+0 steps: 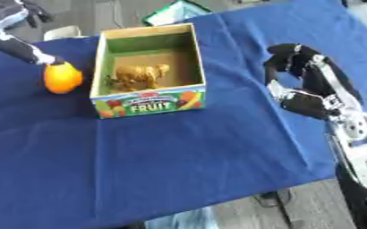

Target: Pick up objects on the table and place them in the box.

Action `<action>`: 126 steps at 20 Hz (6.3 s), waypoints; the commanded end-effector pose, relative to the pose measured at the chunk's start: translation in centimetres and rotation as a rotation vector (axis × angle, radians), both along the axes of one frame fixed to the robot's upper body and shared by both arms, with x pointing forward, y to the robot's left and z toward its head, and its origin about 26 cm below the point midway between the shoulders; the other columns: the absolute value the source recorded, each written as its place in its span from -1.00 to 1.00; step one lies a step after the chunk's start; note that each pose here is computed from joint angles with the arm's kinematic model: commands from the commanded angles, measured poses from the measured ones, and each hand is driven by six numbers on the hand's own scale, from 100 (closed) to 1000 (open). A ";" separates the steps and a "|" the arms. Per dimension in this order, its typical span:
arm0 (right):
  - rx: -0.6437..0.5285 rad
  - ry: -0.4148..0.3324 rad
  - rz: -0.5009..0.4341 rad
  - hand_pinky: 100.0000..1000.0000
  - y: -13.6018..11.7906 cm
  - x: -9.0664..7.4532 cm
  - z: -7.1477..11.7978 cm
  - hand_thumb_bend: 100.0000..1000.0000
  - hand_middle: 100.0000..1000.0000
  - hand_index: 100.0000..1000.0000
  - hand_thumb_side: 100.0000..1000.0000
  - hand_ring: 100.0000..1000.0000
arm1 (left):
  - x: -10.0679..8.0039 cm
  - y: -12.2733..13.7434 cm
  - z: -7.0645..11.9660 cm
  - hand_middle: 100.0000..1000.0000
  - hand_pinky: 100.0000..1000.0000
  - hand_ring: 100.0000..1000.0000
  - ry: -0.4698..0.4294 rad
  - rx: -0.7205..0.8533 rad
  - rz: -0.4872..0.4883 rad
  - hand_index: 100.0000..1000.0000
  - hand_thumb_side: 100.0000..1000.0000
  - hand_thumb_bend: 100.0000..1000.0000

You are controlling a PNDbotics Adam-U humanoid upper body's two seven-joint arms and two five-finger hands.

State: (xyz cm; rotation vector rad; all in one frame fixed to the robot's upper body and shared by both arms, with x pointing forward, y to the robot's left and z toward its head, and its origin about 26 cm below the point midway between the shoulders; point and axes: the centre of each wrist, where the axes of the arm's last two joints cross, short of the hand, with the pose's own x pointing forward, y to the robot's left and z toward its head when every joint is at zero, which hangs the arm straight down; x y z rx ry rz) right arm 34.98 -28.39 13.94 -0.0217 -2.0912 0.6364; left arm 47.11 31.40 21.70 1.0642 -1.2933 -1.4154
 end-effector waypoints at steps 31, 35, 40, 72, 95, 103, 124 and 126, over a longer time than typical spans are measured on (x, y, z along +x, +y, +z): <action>-0.016 -0.031 0.015 0.38 0.1 0.3 1.1 -1.00 0.06 0.48 -1.00 0.35 | 0.4 0.1 -5.1 0.07 0.36 0.08 -0.025 -0.087 0.105 0.49 -1.00 -0.78; -0.016 -0.028 0.014 0.38 0.1 0.3 1.1 -1.00 0.06 0.48 -1.00 0.35 | 0.4 0.0 -5.0 -0.13 0.32 -0.04 -0.034 -0.092 0.098 0.28 -0.93 -1.00; -0.014 -0.027 0.011 0.38 0.0 0.3 1.0 -1.00 0.06 0.48 -1.00 0.35 | 0.3 0.0 -3.9 -0.49 0.24 -0.20 -0.090 -0.109 0.087 -0.11 -0.85 -1.00; -0.016 -0.016 0.057 0.38 1.1 0.5 0.9 -1.00 0.06 0.49 -1.00 0.35 | 0.9 -11.9 0.1 -0.38 0.26 -0.15 -0.296 -0.122 -0.290 -0.02 -0.89 -1.00; -0.011 -0.006 0.050 0.38 0.9 0.5 0.6 -1.00 0.07 0.49 -1.00 0.35 | 0.9 -10.2 -2.3 0.61 0.57 0.51 -0.241 -0.197 -0.229 0.73 0.56 0.16; -0.007 0.007 0.033 0.39 0.5 0.3 0.2 -1.00 0.07 0.49 -1.00 0.35 | -0.2 -6.3 1.3 0.62 0.62 0.51 -0.358 -0.381 -0.189 0.73 0.76 0.06; 0.022 0.000 -0.012 0.39 -0.3 0.0 0.2 -1.00 0.07 0.49 -1.00 0.34 | -12.7 0.7 1.8 0.30 0.49 0.20 -0.558 -1.105 -0.137 0.53 0.21 -0.63; 0.028 -0.003 -0.016 0.39 -0.3 0.0 0.4 -1.00 0.07 0.49 -1.00 0.34 | -14.1 0.6 1.2 0.28 0.48 0.18 -0.571 -1.148 -0.130 0.52 0.18 -0.67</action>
